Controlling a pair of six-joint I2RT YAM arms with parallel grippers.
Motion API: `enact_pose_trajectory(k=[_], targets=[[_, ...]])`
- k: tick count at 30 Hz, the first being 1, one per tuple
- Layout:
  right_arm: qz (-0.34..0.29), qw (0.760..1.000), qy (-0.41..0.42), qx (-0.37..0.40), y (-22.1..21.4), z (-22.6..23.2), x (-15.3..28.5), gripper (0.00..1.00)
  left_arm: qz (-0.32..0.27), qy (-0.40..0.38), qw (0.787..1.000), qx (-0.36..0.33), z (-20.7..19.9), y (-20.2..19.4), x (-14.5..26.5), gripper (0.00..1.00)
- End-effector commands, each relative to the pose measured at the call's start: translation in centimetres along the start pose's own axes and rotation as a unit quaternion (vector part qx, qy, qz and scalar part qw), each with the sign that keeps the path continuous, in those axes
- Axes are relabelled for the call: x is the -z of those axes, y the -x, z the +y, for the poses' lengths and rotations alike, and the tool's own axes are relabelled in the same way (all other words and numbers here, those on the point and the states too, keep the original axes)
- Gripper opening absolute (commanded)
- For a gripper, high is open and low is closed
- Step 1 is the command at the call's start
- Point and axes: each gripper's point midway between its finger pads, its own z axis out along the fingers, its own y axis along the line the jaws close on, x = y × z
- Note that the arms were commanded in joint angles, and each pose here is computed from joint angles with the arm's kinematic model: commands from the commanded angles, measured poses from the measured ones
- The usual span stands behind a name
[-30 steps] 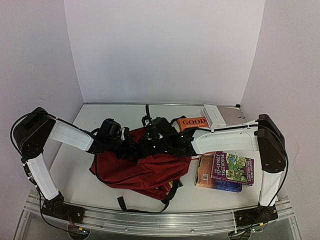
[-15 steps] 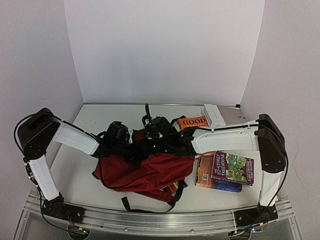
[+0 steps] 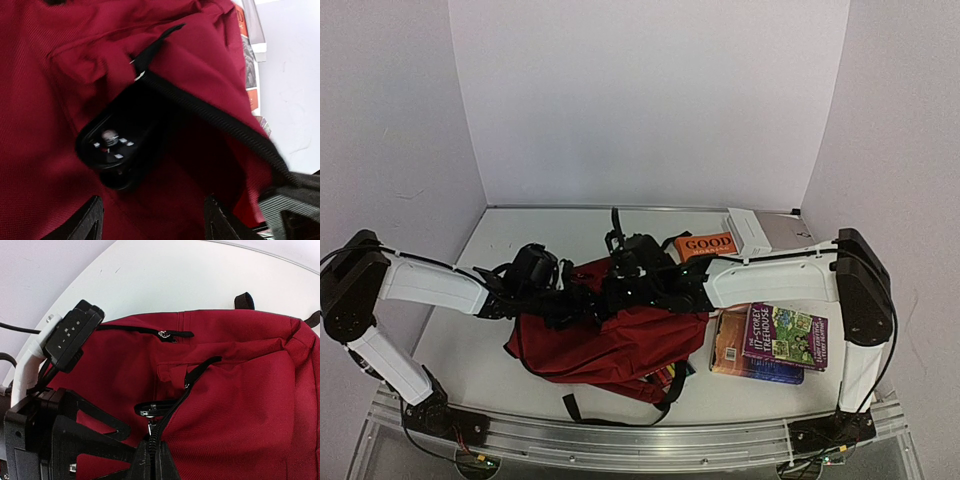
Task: Pack the student bag
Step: Place the stationery in the student bag.
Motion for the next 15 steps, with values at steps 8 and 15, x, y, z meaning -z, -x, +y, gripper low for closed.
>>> enact_pose_trajectory(k=[8,15], targets=[[-0.056,0.998,0.027,-0.019,4.0,1.6,2.3,0.0,0.02,0.006,0.999,0.032,1.8,-1.7,-1.3,0.59],[-0.057,0.998,0.027,-0.019,4.2,1.6,2.3,0.0,0.03,-0.03,0.999,0.01,-0.2,-0.7,-3.7,0.52]])
